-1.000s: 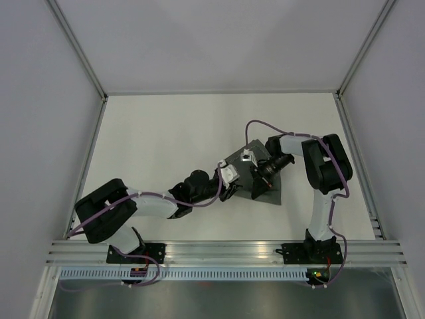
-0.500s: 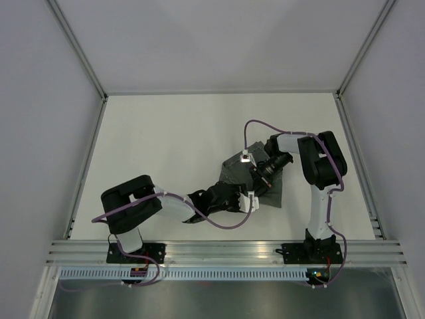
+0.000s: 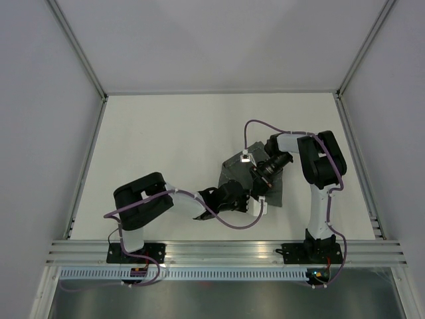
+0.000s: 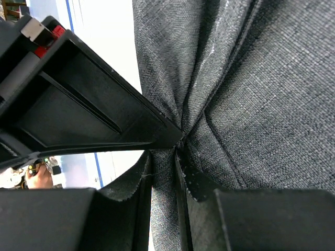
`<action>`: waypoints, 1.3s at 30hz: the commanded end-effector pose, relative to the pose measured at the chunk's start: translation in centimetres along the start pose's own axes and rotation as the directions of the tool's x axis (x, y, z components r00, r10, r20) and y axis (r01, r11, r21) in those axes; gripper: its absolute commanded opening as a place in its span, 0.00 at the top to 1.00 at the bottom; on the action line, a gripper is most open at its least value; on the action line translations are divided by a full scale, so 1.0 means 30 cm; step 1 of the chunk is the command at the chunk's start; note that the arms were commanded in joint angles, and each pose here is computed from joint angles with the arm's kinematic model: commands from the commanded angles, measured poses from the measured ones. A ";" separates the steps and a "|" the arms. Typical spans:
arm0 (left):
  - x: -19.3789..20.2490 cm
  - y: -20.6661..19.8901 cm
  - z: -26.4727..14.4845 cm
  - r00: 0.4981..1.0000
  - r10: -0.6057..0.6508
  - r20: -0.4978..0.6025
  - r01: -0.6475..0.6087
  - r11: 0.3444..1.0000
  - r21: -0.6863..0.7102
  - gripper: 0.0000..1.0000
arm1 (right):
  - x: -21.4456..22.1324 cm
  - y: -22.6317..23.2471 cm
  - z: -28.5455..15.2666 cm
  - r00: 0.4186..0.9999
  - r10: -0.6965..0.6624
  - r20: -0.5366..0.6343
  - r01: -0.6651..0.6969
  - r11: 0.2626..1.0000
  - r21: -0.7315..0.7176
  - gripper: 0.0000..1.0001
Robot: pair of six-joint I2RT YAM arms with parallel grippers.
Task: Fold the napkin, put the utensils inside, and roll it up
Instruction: Roll the napkin with the utensil
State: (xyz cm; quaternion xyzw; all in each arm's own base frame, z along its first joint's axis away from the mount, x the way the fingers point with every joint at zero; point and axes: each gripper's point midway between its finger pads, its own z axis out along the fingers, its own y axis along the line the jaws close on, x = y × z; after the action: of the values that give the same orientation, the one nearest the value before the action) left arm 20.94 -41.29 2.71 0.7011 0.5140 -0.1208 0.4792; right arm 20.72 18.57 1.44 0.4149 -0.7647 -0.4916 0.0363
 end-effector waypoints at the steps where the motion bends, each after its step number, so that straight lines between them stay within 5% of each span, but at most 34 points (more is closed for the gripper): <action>1: -0.013 -0.074 0.030 0.999 -0.053 0.002 0.052 0.993 0.110 0.65 | 0.091 -0.168 0.007 0.987 -0.083 -0.139 0.101 0.987 0.124 0.99; 11: 0.014 -0.209 0.055 0.958 -0.279 -0.068 0.287 0.920 0.266 0.98 | 0.083 -0.158 -0.005 0.989 -0.106 -0.107 0.121 0.981 0.150 0.89; 16: 0.015 -0.246 0.053 0.906 -0.400 -0.138 0.420 0.813 0.403 0.98 | 0.043 -0.150 -0.049 0.988 -0.148 -0.043 0.154 0.960 0.233 0.62; 22: 0.002 -0.231 0.043 0.826 -0.524 -0.208 0.555 0.688 0.468 0.98 | -0.074 -0.130 -0.194 0.968 -0.234 0.086 0.181 0.897 0.403 0.43; 32: 0.040 -0.219 0.002 0.713 -0.659 -0.241 0.674 0.548 0.495 0.98 | -0.183 -0.097 -0.468 0.915 -0.326 0.240 0.128 0.795 0.592 0.37; 39: 0.054 -0.239 0.002 0.628 -0.711 -0.317 0.740 0.417 0.528 0.98 | -0.154 0.019 -0.480 0.868 -0.443 0.227 0.219 0.750 0.624 0.37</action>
State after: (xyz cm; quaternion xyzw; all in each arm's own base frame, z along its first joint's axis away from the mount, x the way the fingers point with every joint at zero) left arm 19.13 -43.20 2.10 0.5660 0.6469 -0.4504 0.2414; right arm 30.86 10.54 8.33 0.4060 -0.8182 -0.3009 -0.2742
